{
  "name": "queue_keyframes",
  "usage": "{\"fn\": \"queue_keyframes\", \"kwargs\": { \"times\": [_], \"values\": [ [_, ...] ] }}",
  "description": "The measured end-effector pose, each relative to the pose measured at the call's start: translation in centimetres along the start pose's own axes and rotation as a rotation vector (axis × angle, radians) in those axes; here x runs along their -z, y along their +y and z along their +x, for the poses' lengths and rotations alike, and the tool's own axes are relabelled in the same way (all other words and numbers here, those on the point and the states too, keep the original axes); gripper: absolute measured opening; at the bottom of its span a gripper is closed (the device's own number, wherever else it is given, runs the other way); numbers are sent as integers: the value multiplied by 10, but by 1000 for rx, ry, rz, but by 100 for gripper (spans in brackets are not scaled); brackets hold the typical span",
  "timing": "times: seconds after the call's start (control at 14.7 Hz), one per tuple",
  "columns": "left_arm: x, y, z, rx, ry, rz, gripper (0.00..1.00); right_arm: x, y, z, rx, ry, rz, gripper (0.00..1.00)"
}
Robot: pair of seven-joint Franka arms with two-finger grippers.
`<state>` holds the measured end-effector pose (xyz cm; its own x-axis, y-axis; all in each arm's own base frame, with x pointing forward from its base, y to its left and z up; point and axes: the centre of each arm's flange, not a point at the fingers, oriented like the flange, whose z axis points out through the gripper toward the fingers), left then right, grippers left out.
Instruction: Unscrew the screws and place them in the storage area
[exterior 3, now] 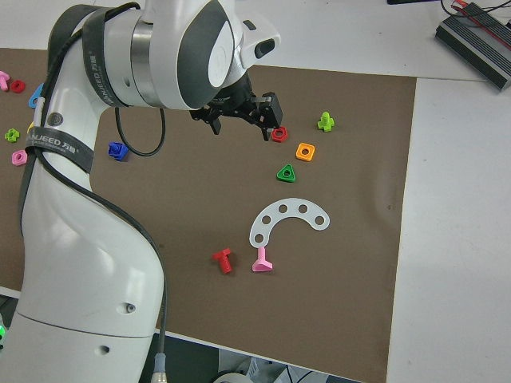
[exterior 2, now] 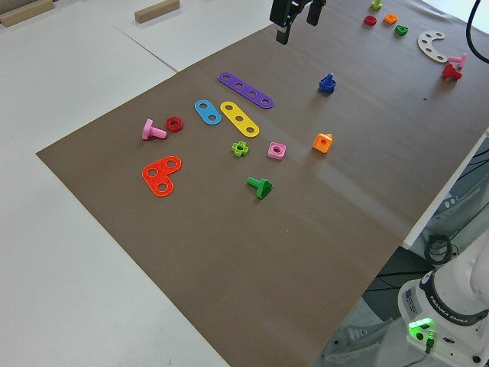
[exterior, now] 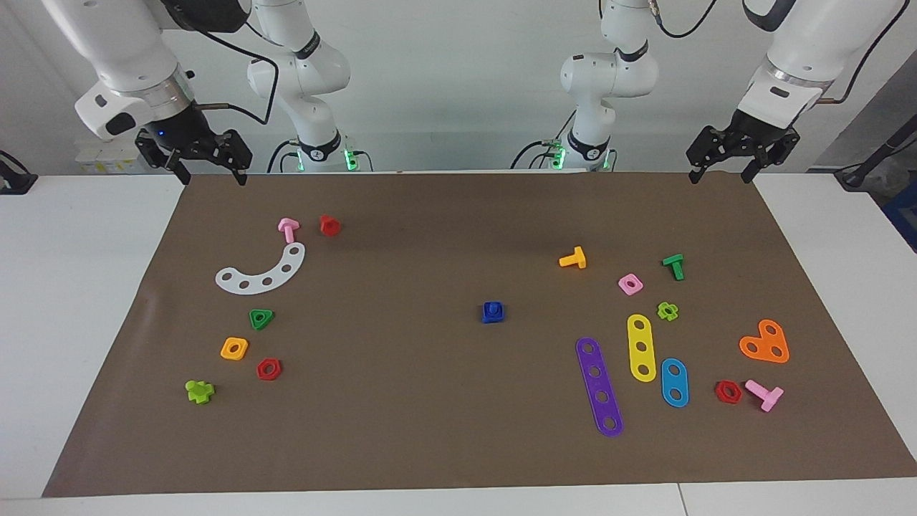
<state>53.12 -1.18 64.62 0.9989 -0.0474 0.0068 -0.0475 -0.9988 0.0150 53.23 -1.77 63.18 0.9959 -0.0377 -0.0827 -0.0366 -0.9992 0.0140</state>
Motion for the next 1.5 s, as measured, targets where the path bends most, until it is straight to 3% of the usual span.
{"fn": "queue_keyframes", "kwargs": {
  "times": [0.68,1.02,1.5],
  "values": [
    [-10,18,0,-36,-20,-5,100,0,0,0,0,0,0,100],
    [-39,106,15,-21,7,-12,100,0,0,0,0,0,0,100],
    [-146,228,56,30,51,-30,100,0,0,0,0,0,0,100]
  ]
}}
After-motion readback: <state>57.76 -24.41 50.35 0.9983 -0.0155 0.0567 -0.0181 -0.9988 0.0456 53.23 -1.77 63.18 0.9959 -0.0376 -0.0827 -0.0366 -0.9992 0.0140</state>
